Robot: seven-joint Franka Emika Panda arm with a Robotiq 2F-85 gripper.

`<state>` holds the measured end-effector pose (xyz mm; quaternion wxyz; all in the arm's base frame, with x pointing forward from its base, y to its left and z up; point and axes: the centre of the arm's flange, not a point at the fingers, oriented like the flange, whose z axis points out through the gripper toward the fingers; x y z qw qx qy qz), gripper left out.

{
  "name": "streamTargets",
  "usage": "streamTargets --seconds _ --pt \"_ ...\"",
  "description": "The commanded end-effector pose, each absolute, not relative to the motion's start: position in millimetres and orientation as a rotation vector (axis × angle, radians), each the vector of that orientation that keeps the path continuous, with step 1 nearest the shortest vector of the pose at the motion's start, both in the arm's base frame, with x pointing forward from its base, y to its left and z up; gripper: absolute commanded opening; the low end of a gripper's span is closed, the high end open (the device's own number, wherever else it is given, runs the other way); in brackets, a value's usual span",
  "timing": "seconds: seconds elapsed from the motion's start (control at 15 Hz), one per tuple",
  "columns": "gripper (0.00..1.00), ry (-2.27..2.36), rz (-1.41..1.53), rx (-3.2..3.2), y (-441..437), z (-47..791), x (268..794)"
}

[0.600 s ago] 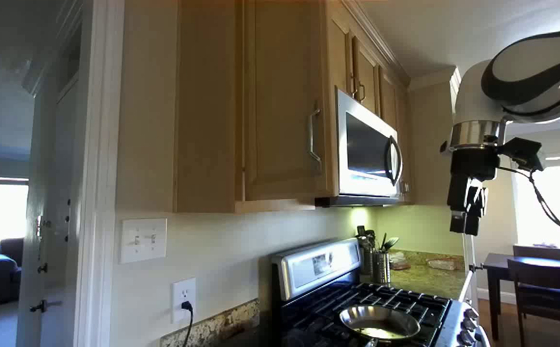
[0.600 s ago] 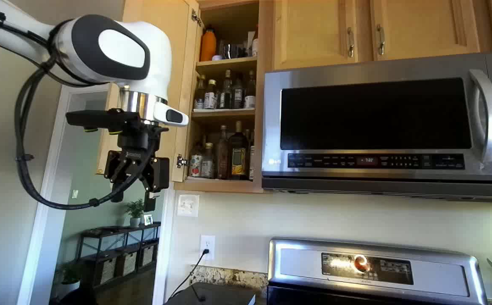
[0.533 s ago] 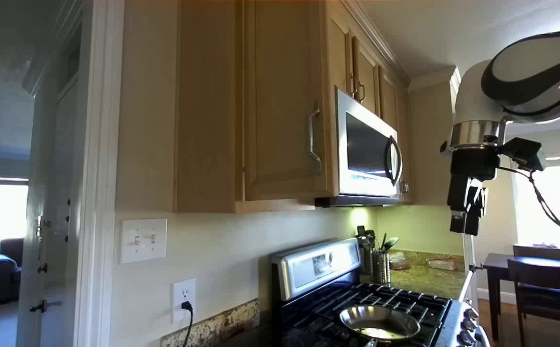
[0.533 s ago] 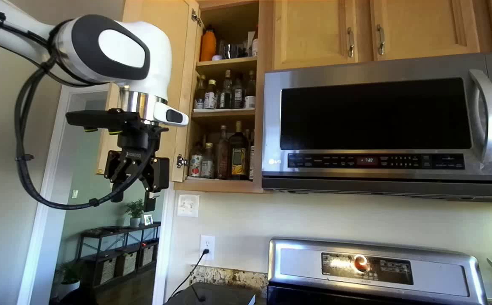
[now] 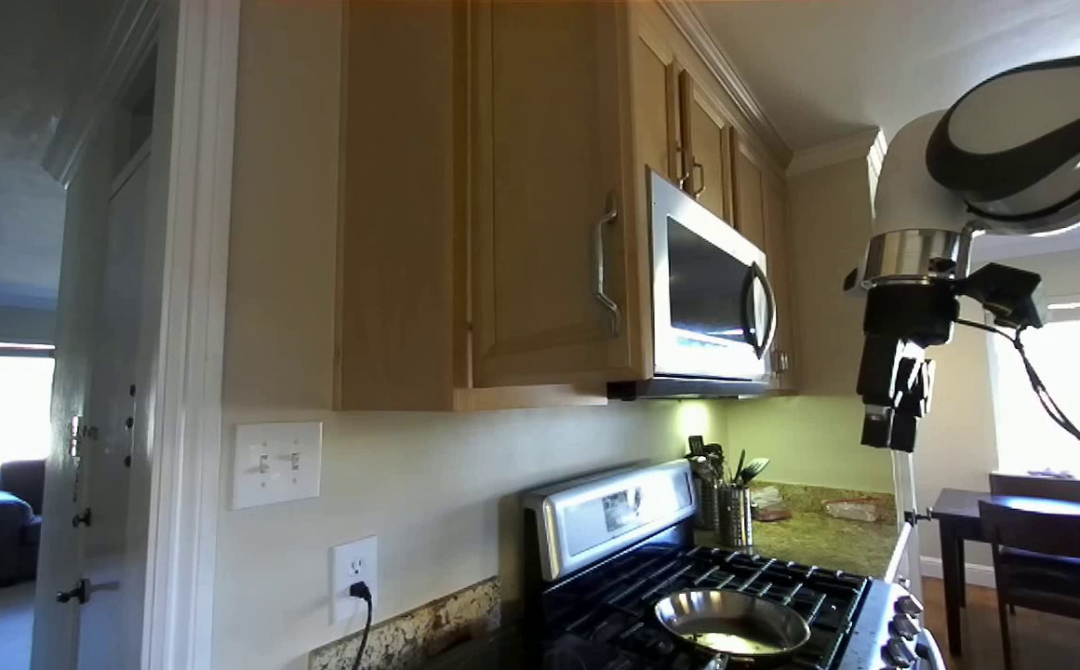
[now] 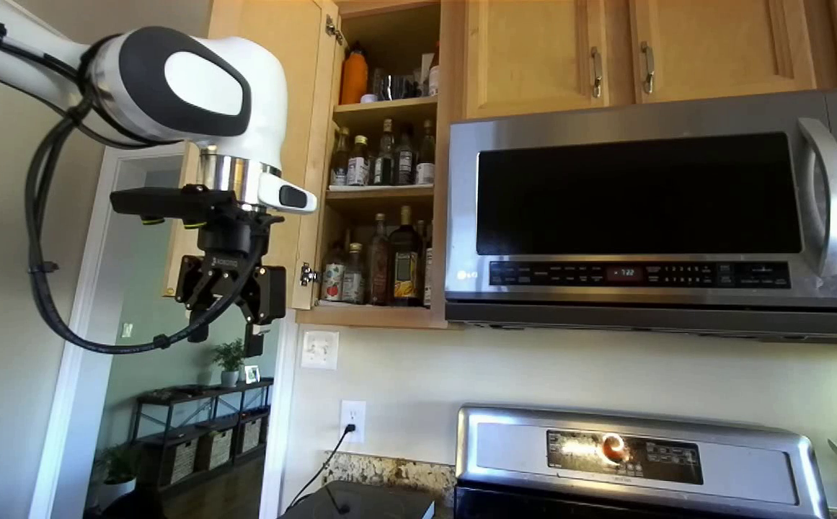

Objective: Close the open cabinet door

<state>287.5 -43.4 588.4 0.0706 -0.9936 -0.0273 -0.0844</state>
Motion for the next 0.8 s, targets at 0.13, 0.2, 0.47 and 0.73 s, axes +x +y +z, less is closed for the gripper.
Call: streamTargets --seconds 0.13,0.2,0.47,0.73 --pt "1.0 -0.227 -0.458 -2.947 6.2 624.0 306.0" --pt "1.0 -0.258 -0.514 -2.936 17.4 632.3 309.2" --pt "1.0 -0.384 -0.671 -2.874 64.7 661.0 315.0" --pt "1.0 -0.499 -0.764 -2.788 107.8 682.3 315.0"
